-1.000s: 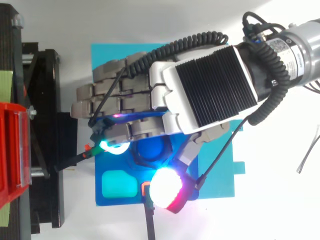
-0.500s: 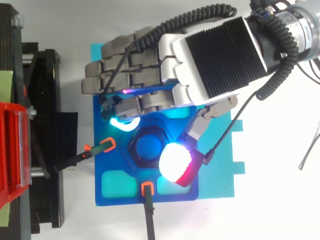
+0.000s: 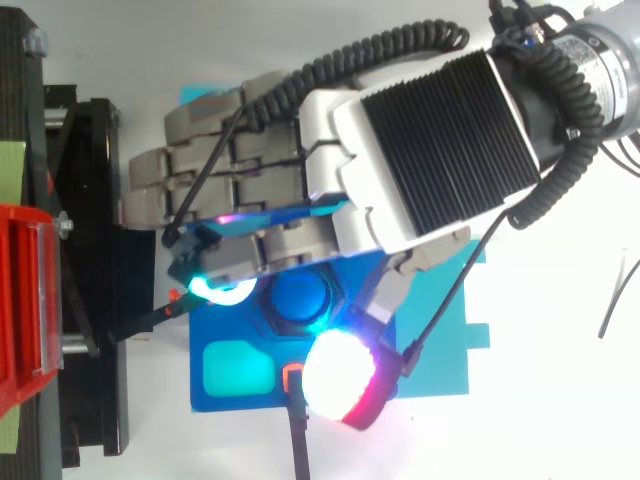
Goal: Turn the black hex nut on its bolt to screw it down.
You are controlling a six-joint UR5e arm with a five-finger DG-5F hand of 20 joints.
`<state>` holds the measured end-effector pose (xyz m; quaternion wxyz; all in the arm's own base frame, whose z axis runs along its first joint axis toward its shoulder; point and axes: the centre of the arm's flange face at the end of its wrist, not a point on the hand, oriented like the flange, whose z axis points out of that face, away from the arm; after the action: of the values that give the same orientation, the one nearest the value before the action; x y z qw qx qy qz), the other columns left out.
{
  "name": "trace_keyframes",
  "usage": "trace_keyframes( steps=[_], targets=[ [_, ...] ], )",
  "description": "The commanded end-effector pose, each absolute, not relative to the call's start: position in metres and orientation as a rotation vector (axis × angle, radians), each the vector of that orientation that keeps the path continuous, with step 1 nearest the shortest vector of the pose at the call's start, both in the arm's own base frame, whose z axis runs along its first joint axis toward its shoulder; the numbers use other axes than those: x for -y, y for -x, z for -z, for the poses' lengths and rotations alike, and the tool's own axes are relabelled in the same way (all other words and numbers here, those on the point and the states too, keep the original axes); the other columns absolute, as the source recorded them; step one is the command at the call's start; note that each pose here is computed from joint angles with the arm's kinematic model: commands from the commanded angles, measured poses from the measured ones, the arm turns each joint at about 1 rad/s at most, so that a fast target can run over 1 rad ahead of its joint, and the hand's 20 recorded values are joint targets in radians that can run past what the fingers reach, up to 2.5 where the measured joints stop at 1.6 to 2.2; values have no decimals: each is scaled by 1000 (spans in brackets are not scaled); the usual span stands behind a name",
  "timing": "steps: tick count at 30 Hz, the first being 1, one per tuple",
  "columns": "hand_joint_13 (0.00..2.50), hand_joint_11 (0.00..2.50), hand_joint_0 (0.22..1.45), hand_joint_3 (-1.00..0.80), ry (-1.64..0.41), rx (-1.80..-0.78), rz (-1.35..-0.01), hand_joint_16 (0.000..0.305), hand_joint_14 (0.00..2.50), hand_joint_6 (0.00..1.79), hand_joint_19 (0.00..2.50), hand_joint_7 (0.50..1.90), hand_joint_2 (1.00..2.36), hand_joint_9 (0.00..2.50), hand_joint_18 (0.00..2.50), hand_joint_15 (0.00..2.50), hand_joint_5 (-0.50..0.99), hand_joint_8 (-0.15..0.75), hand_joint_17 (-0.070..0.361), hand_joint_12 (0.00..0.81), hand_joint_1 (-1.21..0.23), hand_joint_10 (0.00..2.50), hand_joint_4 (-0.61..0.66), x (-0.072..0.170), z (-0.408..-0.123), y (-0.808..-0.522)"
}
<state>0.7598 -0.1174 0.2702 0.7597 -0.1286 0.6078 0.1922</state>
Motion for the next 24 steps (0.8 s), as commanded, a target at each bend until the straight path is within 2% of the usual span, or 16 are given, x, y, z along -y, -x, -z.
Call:
trace_keyframes(
  steps=[1,11,24],
  targets=[
    [590,104,496,-500,272,-1307,-415,57,4,700,284,1047,1000,578,609,131,-110,310,128,391,-238,2,271,104,-274,-765],
    [587,110,496,-500,232,-1301,-399,57,4,672,286,1096,1000,581,607,133,-106,313,127,393,-241,4,271,69,-275,-774],
    [585,105,497,-500,234,-1378,-394,57,4,667,286,1105,1000,589,602,136,-104,312,127,391,-242,3,263,63,-265,-768]
  ],
)
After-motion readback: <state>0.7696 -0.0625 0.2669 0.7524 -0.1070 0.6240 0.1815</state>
